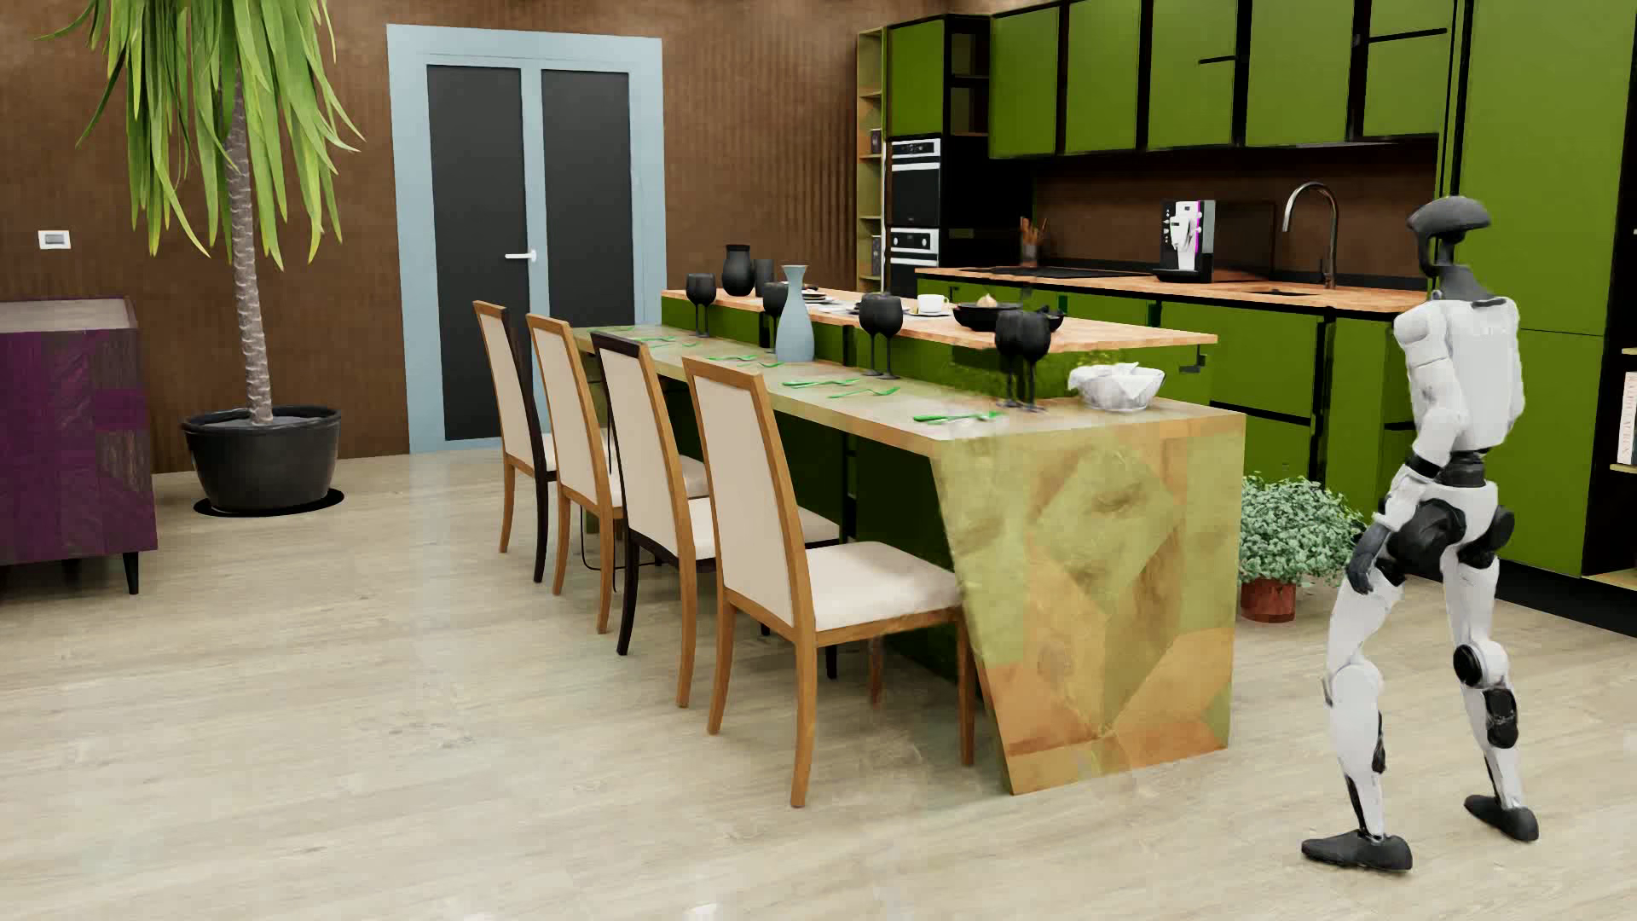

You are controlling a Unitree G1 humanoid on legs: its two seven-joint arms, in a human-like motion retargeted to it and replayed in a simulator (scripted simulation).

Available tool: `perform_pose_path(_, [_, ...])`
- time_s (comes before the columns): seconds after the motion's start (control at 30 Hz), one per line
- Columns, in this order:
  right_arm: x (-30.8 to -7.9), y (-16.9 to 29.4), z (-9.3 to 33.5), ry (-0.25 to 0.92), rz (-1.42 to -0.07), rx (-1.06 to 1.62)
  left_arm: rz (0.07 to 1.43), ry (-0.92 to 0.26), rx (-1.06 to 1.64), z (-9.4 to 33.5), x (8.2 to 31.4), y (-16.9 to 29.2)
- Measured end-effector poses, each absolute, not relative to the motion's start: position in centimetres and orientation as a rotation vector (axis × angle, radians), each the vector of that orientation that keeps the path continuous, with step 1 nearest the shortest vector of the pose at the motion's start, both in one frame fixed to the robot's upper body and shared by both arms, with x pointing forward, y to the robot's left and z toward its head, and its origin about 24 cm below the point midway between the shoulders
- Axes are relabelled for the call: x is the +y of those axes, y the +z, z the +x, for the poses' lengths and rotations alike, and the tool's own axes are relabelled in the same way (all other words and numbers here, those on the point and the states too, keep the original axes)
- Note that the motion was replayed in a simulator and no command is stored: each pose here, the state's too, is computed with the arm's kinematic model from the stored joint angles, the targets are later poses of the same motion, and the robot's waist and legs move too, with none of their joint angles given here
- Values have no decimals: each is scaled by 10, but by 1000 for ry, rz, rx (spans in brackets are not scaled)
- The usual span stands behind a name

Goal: Move towards chair

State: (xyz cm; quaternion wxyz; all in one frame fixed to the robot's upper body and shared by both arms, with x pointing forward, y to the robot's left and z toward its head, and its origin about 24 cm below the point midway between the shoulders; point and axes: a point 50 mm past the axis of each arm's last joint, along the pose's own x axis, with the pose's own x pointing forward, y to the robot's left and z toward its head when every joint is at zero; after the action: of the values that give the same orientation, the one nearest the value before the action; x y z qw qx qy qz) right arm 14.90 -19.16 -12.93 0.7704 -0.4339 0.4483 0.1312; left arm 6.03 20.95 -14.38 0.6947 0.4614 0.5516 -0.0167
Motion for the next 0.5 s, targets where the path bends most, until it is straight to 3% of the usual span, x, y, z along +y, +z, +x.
perform_pose_path(0.13, [-206, -126, 140, 218, -937, 970, 1029, -5, 1235, 65, 207, -145])
perform_pose_path(0.27, [-225, -132, 105, 218, -955, 1078, 1088, -135, 1131, 97, 190, -147])
perform_pose_path(0.37, [-216, -141, 70, 260, -906, 1178, 1117, -171, 995, 140, 189, -135])
perform_pose_path(0.5, [-190, -151, 30, 300, -789, 1279, 1273, -346, 743, 202, 173, -107])
